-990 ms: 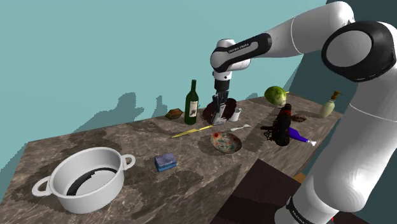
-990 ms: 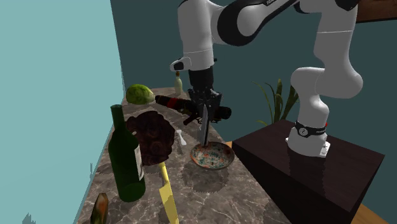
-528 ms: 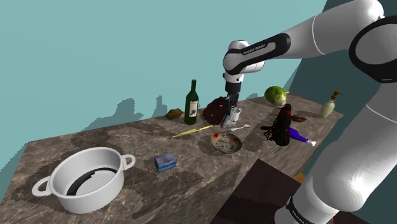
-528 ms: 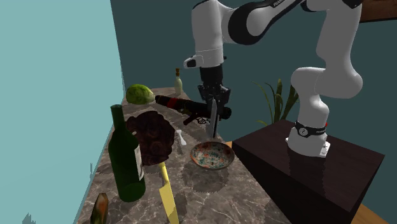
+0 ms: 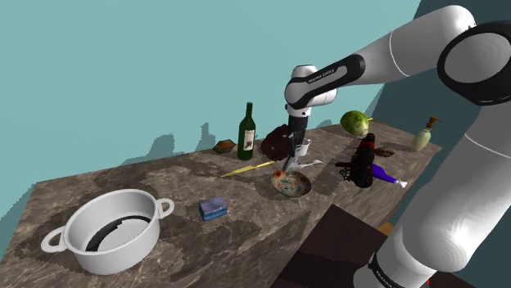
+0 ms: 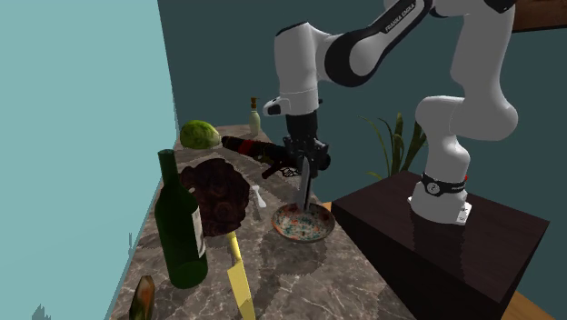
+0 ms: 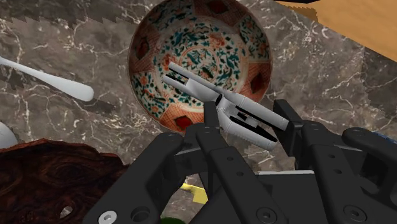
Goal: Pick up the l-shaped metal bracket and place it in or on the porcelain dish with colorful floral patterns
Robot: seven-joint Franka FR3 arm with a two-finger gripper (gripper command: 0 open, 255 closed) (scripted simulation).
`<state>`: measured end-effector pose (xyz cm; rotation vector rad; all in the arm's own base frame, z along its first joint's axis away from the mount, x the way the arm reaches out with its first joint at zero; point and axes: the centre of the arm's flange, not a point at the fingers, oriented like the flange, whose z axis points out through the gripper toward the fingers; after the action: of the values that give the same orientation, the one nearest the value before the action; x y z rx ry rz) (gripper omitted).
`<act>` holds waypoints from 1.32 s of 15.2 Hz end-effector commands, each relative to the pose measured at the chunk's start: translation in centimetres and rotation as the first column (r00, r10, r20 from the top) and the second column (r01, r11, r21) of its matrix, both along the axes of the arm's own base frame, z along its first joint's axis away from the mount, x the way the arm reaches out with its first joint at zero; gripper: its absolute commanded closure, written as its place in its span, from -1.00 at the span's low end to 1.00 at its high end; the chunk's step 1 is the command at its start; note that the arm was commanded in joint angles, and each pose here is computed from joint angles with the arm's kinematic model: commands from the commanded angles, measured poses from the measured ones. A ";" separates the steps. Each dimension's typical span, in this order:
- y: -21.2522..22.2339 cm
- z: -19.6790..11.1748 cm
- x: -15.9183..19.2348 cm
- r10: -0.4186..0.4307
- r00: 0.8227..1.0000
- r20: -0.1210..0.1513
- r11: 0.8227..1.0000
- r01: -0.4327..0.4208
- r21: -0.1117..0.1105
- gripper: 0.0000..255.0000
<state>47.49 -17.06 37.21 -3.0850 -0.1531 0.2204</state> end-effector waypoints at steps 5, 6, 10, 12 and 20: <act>0.0 -3.1 0.0 0.000 1.000 0.001 1.000 0.000 0.000 1.00; 0.0 -3.6 0.0 0.000 1.000 0.001 1.000 0.000 0.000 1.00; 0.0 -5.7 0.0 0.000 1.000 0.001 1.000 0.000 0.000 1.00; 0.0 -5.7 0.0 0.000 1.000 0.001 1.000 0.000 0.000 1.00; 0.0 -5.7 0.0 0.000 1.000 0.001 1.000 0.000 0.000 -1.00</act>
<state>47.47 -17.02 31.53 -3.0852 -0.1530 0.2195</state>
